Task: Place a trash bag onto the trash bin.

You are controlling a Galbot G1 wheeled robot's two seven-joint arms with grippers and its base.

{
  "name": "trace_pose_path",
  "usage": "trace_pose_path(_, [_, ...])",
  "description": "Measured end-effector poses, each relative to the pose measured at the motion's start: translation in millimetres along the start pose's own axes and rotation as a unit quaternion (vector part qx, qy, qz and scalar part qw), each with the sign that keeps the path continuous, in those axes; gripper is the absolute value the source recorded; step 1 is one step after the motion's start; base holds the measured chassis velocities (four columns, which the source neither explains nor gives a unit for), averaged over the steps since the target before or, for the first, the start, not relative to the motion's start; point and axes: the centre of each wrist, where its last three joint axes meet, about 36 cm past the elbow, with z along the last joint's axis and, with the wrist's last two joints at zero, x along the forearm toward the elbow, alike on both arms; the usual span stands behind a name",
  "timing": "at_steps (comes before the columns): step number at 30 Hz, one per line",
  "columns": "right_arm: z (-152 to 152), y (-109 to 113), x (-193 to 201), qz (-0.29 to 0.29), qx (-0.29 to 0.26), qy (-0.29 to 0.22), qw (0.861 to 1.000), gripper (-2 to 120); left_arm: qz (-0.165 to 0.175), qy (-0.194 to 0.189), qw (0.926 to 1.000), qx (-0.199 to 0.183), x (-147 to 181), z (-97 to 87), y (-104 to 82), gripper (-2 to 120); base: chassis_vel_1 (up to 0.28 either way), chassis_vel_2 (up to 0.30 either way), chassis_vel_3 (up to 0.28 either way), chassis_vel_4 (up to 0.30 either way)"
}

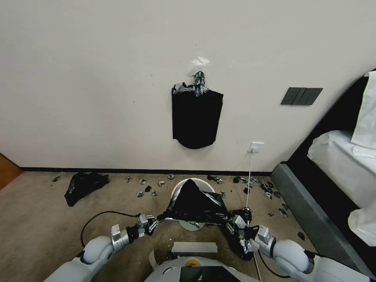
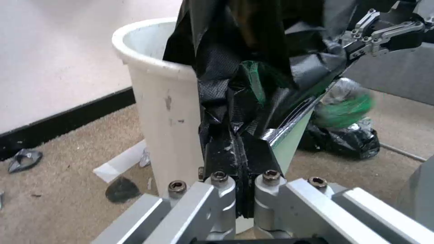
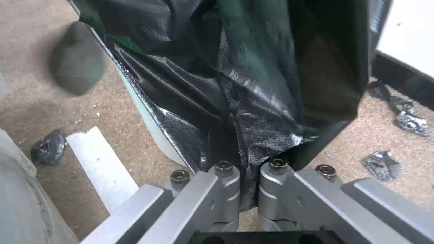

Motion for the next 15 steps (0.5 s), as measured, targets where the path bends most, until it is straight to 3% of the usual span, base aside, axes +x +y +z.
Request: trace_pose_path(15, [10.6, -9.5, -13.7, 0.001, 0.01, 0.012, 1.0, 0, -0.013, 0.007, 0.9998, 0.017, -8.5, 16.0, 0.9, 0, 0.0, 0.0, 0.0, 0.0])
